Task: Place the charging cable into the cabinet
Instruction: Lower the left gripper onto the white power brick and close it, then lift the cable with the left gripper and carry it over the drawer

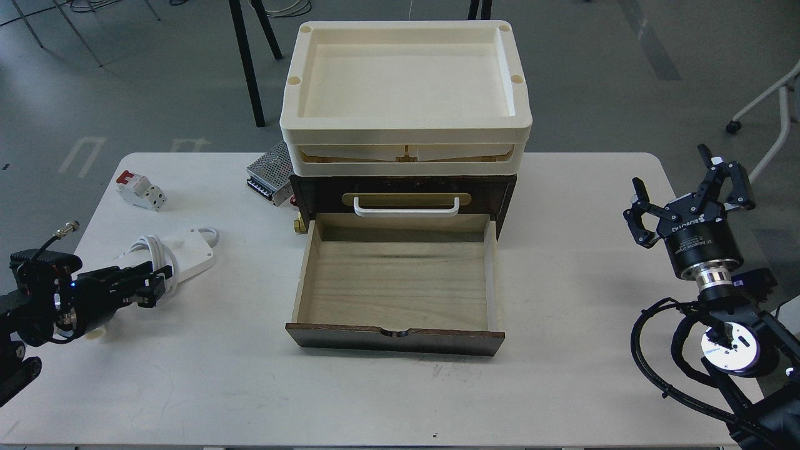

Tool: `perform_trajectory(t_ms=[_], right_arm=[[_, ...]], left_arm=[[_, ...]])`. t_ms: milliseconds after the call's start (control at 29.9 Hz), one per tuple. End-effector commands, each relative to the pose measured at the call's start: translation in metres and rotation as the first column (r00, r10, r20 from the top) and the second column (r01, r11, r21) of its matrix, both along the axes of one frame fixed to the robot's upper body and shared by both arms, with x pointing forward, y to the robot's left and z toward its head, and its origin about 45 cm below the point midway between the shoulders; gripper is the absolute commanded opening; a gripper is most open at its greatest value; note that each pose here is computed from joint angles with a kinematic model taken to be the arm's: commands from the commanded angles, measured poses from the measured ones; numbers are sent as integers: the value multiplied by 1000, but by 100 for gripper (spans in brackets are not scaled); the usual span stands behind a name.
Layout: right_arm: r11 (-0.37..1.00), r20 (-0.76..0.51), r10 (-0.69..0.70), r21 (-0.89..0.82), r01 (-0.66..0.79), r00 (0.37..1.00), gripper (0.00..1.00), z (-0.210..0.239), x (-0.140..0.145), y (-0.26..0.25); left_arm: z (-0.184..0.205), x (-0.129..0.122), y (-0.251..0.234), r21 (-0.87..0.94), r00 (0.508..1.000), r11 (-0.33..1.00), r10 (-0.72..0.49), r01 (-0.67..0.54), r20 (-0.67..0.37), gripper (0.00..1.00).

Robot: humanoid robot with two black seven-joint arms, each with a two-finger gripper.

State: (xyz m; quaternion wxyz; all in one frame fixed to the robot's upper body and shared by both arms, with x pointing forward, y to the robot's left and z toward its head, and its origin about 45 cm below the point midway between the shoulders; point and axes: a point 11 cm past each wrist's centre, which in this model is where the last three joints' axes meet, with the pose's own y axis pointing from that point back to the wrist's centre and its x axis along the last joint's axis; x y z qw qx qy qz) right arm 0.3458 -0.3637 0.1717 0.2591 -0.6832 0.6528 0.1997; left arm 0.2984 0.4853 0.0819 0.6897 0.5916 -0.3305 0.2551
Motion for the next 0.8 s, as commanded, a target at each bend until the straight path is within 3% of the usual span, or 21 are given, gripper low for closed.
perform_trajectory(t_ms=[0, 234, 535, 635, 769], right_arm=[[1000, -1, 0, 0, 0, 1000, 99, 0, 0, 0], [1000, 0, 2, 0, -2, 1000, 99, 0, 0, 1], [1000, -1, 1, 0, -1, 1000, 99, 0, 0, 0], [1000, -1, 1, 0, -1, 1000, 100, 0, 0, 0], [1000, -1, 0, 0, 0, 1000, 99, 0, 0, 0]], left_arm=[[2, 3, 2, 8, 1000, 1000, 4, -5, 9, 3], [20, 7, 18, 25, 998, 999, 30, -31, 62, 1], [62, 7, 61, -16, 973, 985, 173, -173, 151, 1], [89, 12, 78, -111, 931, 957, 288, -269, 225, 1], [133, 19, 102, -315, 819, 868, 478, -384, 317, 1]])
